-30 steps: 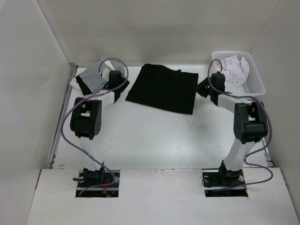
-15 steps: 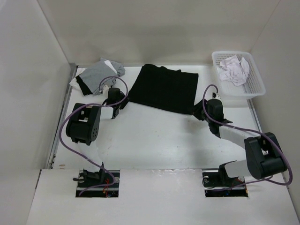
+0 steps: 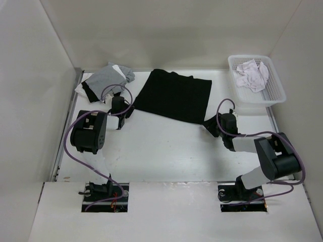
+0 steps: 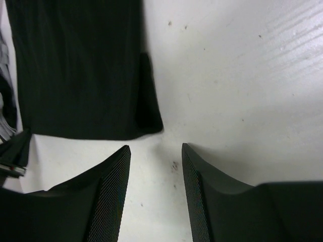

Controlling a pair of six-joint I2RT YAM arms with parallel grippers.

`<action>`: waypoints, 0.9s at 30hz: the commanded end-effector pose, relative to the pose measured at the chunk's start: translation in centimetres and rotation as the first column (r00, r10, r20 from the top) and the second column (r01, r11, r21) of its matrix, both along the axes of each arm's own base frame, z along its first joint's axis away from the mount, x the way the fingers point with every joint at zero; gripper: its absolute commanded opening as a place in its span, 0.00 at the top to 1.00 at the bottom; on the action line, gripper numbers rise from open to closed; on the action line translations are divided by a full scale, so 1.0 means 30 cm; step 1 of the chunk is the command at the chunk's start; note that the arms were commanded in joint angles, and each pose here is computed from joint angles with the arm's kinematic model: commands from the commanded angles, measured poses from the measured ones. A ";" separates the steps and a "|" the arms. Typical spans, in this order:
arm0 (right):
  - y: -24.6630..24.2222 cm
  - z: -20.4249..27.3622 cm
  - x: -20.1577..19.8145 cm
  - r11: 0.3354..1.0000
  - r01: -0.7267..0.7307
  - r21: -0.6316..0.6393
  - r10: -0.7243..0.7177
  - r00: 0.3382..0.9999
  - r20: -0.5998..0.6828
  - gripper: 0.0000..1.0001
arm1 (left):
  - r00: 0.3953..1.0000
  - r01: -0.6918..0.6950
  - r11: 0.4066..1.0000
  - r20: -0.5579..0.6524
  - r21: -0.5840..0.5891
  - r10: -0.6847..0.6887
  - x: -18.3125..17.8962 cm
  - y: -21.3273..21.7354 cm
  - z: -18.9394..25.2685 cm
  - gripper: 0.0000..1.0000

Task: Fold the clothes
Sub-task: Fold the tank top

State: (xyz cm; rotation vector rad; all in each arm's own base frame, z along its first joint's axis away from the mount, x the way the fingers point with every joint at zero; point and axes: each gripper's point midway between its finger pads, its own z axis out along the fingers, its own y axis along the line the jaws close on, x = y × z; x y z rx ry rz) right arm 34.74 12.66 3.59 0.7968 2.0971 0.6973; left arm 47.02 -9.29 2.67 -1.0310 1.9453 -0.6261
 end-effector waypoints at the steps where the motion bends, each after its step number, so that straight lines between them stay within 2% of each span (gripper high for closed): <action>1: 0.005 0.056 0.085 0.996 0.066 0.056 -0.071 0.994 0.078 0.50 | 0.999 -0.019 1.000 0.035 -0.014 0.019 -0.006 0.015 0.025 0.98; 8: 0.040 0.026 0.068 0.987 0.063 0.148 -0.069 0.997 0.040 0.61 | 0.999 -0.015 1.000 0.037 -0.026 0.016 -0.039 0.012 0.037 0.98; 12: 0.036 -0.011 0.056 0.983 0.087 0.163 -0.090 0.996 0.007 0.64 | 0.999 -0.019 0.999 0.041 -0.033 0.020 -0.048 0.013 0.035 0.98; 17: 0.036 -0.039 0.078 0.973 0.122 0.195 -0.125 0.992 0.000 0.72 | 0.999 -0.023 0.999 0.041 -0.037 0.024 -0.049 0.015 0.033 0.98; 21: 0.025 -0.041 0.105 0.969 0.151 0.194 -0.156 0.988 0.012 0.81 | 0.999 -0.023 0.999 0.042 -0.037 0.024 -0.045 0.015 0.031 0.98; 25: 0.019 -0.038 0.123 0.970 0.160 0.184 -0.167 0.986 0.025 0.98 | 0.998 -0.018 0.999 0.051 -0.040 0.020 -0.045 0.009 0.040 0.98; 27: 0.027 -0.003 0.117 0.972 0.136 0.192 -0.148 0.988 0.052 1.00 | 0.997 -0.004 0.999 0.073 -0.052 0.008 -0.052 0.001 0.073 1.00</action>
